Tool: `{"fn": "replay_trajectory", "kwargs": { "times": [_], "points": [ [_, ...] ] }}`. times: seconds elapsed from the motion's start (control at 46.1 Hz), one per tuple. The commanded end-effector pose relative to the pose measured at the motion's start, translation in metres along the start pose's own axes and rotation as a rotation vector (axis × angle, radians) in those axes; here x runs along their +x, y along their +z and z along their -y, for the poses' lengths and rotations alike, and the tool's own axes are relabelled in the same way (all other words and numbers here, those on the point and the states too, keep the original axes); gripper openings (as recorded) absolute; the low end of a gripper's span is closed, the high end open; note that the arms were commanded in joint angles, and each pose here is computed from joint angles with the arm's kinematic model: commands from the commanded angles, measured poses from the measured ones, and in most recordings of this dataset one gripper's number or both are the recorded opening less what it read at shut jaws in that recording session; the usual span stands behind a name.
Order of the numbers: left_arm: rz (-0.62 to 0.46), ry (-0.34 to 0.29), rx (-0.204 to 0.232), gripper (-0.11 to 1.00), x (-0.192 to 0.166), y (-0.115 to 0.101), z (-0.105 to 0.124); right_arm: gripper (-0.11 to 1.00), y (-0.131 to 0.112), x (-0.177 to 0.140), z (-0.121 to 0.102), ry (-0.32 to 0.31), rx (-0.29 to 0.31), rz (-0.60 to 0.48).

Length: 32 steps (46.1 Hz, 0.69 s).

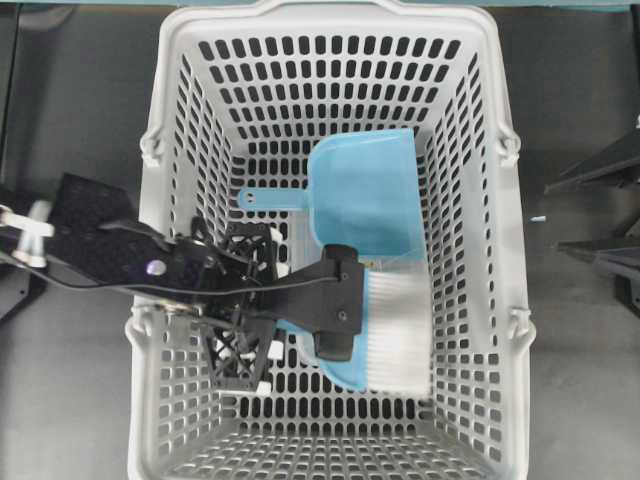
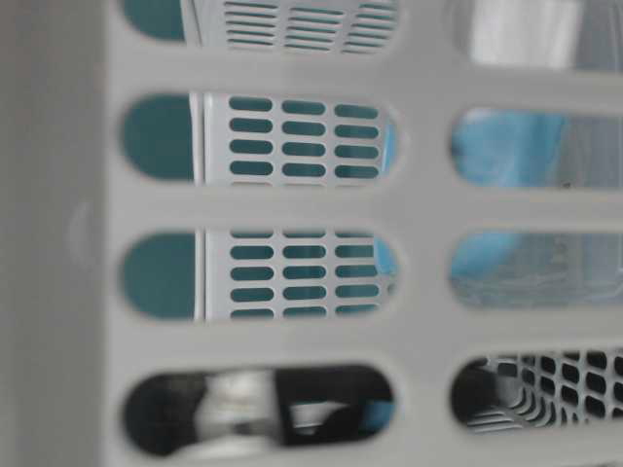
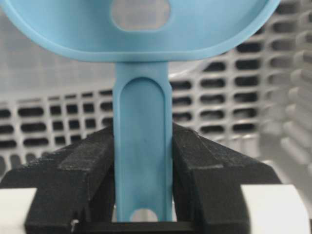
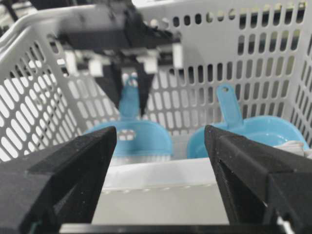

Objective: Pick up the hand brush from the shopping basket with the left arm.
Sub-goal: 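Lift the gripped brush upward out of the basket with the left gripper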

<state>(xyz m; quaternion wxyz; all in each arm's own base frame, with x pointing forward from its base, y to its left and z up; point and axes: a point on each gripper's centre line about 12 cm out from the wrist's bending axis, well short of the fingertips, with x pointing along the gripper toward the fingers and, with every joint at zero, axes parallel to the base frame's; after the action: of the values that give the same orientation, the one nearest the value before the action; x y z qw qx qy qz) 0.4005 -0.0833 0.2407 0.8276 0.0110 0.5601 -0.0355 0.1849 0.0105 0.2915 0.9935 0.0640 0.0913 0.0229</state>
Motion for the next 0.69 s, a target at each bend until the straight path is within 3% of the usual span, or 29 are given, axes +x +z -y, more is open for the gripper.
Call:
{"fn": "replay_trajectory", "kwargs": {
  "times": [0.0, 0.173, 0.347, 0.672],
  "points": [
    [0.117, -0.016, 0.005, 0.27, -0.05, 0.024, 0.004, 0.7, 0.004, -0.001, -0.001, 0.004, 0.003, 0.015],
    [0.192, -0.017, -0.003, 0.27, -0.114, 0.042, -0.002, 0.7, 0.005, -0.003, -0.001, 0.007, 0.002, 0.025],
    [0.291, -0.009, 0.031, 0.27, -0.165, 0.049, -0.012, 0.7, 0.005, -0.004, -0.001, 0.007, 0.004, 0.032],
    [0.35, 0.009, 0.024, 0.27, -0.187, 0.05, -0.025, 0.7, 0.003, -0.004, -0.001, 0.007, 0.009, 0.027]
  ]
}}
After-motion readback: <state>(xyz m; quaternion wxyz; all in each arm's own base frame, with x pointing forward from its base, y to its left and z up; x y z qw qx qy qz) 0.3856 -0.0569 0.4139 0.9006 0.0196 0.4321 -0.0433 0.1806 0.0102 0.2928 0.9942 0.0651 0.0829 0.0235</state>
